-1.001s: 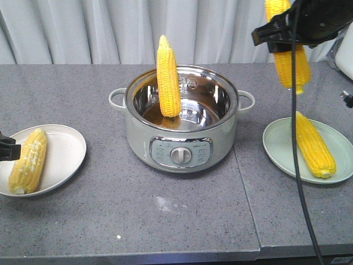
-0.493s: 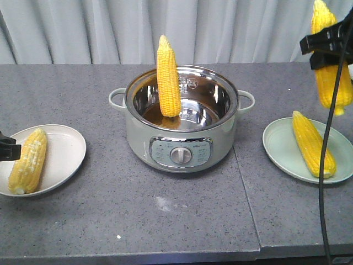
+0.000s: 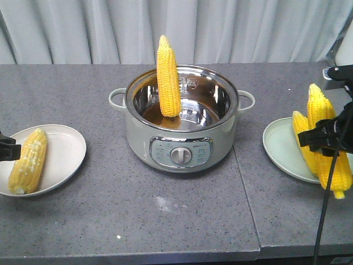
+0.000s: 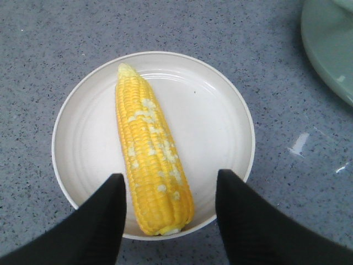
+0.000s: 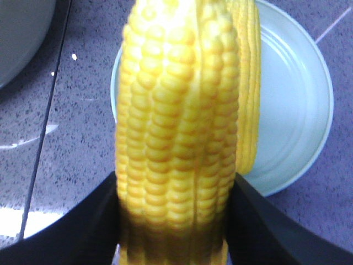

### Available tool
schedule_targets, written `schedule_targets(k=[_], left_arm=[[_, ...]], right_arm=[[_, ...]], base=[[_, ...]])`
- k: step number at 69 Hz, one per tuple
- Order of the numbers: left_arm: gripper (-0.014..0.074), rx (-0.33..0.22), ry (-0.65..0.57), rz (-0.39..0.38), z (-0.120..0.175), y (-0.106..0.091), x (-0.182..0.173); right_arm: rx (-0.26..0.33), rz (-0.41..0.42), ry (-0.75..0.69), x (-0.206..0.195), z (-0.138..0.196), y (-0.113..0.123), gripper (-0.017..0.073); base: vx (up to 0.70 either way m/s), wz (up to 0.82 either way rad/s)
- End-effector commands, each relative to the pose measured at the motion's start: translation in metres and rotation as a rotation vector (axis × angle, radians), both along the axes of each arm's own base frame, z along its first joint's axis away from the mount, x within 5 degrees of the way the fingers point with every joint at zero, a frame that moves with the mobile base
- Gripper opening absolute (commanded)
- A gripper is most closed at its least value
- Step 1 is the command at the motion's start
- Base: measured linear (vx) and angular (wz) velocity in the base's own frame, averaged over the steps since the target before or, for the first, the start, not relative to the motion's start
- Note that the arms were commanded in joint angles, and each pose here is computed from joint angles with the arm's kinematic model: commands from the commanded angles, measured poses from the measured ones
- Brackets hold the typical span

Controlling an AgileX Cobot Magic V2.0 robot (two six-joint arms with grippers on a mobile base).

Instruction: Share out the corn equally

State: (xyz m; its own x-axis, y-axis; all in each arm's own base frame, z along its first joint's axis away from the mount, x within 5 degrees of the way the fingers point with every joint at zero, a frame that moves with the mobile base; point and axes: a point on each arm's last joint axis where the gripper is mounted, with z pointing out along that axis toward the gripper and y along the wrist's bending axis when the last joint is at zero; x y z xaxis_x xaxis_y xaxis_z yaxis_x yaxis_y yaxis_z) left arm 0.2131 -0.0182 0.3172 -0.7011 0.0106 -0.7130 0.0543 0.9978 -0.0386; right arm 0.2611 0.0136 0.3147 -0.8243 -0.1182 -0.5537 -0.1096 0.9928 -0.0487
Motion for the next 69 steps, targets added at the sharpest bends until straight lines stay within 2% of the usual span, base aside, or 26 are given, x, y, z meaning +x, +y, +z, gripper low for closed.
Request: schedule_targets(k=[1,15,33,50,69], left_arm=[[0.0370,-0.024,-0.095,0.004,0.016,-0.001,0.000],[0.0370,-0.024,-0.095,0.004,0.016,-0.001,0.000],[0.0370,-0.024,-0.095,0.004,0.016,-0.001,0.000],[0.0370,-0.024,-0.095,0.004,0.016,-0.001,0.000],[0.0370,-0.024,-0.095,0.004,0.016,-0.001,0.000]], right_arm=[[0.004,-0.019,-0.140,-0.011,0.023,-0.004,0.0194],[-0.005,-0.025,-0.173,-0.034,0.038,-0.006,0.0194],[-0.050,-0.063,-0.159,-0.043,0.041,-0.011,0.0194],[-0.020,-0.085,-0.182,-0.049,0.046,-0.011,0.0194],[-0.012,-0.087,-0.242,-0.063,0.059,-0.011,0.0194]], base=[[0.00,0.00],[0.00,0.00],[0.00,0.00],[0.00,0.00],[0.00,0.00]])
